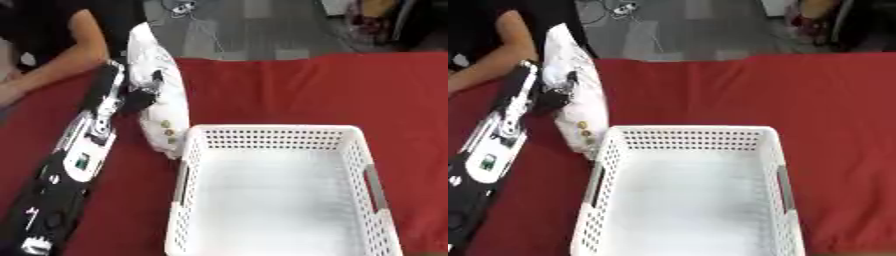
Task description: Pick up objects on the table and place them in the box.
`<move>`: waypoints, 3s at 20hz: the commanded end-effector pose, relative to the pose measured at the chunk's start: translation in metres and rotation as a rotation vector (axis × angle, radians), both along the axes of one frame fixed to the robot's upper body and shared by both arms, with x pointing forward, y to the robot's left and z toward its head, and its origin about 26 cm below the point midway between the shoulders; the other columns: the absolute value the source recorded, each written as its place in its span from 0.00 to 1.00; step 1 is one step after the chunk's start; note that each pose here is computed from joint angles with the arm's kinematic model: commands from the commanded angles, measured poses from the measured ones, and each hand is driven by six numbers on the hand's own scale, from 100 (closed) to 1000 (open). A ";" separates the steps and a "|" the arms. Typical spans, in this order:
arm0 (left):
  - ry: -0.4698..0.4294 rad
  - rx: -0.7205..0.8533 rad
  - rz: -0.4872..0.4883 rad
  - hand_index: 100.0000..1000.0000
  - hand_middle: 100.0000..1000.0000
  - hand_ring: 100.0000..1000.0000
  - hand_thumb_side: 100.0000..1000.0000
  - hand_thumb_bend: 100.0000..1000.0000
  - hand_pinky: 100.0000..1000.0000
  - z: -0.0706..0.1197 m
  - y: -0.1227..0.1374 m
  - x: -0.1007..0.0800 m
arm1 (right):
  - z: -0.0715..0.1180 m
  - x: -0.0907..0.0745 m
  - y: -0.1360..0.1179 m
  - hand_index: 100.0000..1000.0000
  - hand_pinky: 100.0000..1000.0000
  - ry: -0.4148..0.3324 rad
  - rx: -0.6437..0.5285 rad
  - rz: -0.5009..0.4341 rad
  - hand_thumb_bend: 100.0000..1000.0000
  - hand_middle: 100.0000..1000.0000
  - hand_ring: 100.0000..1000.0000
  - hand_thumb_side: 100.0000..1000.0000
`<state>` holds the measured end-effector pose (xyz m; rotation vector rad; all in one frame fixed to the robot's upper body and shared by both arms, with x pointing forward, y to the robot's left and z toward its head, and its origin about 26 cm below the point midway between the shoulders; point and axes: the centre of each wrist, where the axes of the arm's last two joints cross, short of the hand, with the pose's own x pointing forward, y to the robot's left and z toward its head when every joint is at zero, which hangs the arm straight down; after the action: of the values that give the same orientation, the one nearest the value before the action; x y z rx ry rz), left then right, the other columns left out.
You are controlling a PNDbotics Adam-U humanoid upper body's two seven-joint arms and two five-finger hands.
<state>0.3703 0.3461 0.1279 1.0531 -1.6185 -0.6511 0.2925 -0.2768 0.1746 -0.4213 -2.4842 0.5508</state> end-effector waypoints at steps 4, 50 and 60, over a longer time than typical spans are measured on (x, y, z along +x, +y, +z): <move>-0.084 0.113 -0.042 0.18 0.24 0.26 0.48 0.00 0.41 0.050 0.017 -0.008 | 0.007 -0.002 -0.002 1.00 0.51 -0.022 -0.027 0.000 0.23 0.84 0.75 0.98; -0.058 0.531 -0.793 0.17 0.21 0.28 0.46 0.00 0.54 0.173 -0.145 -0.006 | 0.004 -0.002 0.001 1.00 0.51 0.005 -0.055 0.025 0.23 0.84 0.75 0.98; 0.005 0.627 -0.876 0.23 0.25 0.31 0.46 0.00 0.58 0.141 -0.168 0.009 | 0.003 -0.002 0.002 1.00 0.51 0.007 -0.054 0.031 0.23 0.84 0.75 0.98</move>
<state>0.3801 0.1775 0.2620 0.6737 -1.8869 -1.8066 0.2917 -0.2746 0.1725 -0.4000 -2.4602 0.6201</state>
